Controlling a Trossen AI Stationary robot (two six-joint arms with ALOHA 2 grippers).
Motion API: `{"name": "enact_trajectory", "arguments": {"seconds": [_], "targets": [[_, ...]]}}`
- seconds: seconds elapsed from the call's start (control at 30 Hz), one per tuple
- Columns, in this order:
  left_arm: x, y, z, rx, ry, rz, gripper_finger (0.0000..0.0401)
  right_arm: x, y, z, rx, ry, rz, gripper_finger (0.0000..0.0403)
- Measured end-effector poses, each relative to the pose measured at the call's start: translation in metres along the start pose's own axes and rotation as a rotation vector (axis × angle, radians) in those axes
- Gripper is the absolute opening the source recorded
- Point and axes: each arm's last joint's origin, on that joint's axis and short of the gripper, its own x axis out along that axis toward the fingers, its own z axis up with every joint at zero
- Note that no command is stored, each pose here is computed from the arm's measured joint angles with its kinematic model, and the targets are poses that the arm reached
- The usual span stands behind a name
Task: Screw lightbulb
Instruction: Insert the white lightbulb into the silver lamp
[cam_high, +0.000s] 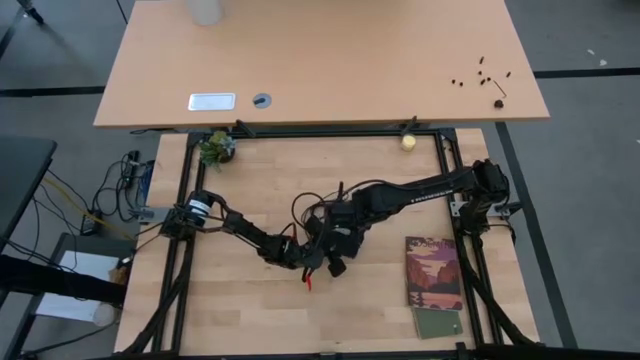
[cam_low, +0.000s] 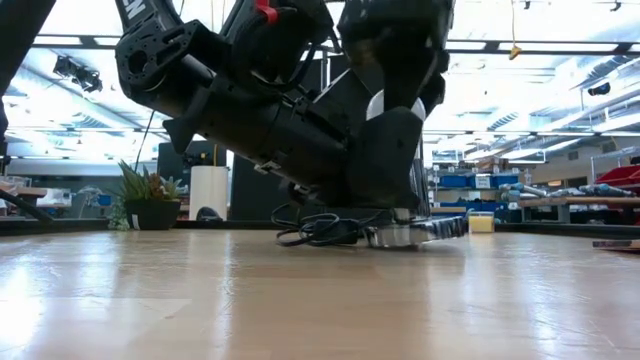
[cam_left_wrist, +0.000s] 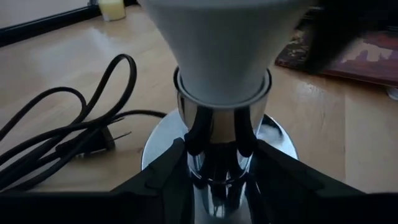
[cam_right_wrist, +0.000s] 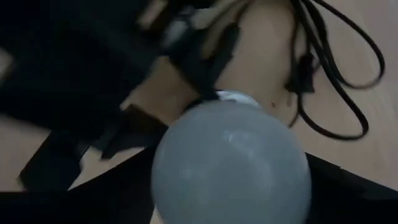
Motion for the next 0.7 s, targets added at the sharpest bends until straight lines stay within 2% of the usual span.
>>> {"name": "enact_trajectory", "arguments": {"seconds": [0.13, 0.27, 0.5, 0.7], "targets": [[0.0, 0.0, 0.001, 0.008, -0.001, -0.003, 0.0177, -0.01, 0.002, 0.0, -0.153, -0.037, 0.039, 0.0339], [0.0, 0.0, 0.001, 0.022, 0.002, -0.004, 0.0176, -0.023, 0.001, -0.004, -0.249, -0.062, 0.054, 0.0371], [0.0, 0.0, 0.0, 0.033, 0.013, -0.006, 0.0176, -0.048, 0.002, -0.028, -0.304, -0.019, -0.013, 0.0391], [0.0, 0.001, -0.003, 0.05, 0.032, 0.002, 0.0176, -0.045, 0.01, -0.074, -0.317, -0.094, -0.079, 0.0384]]}}
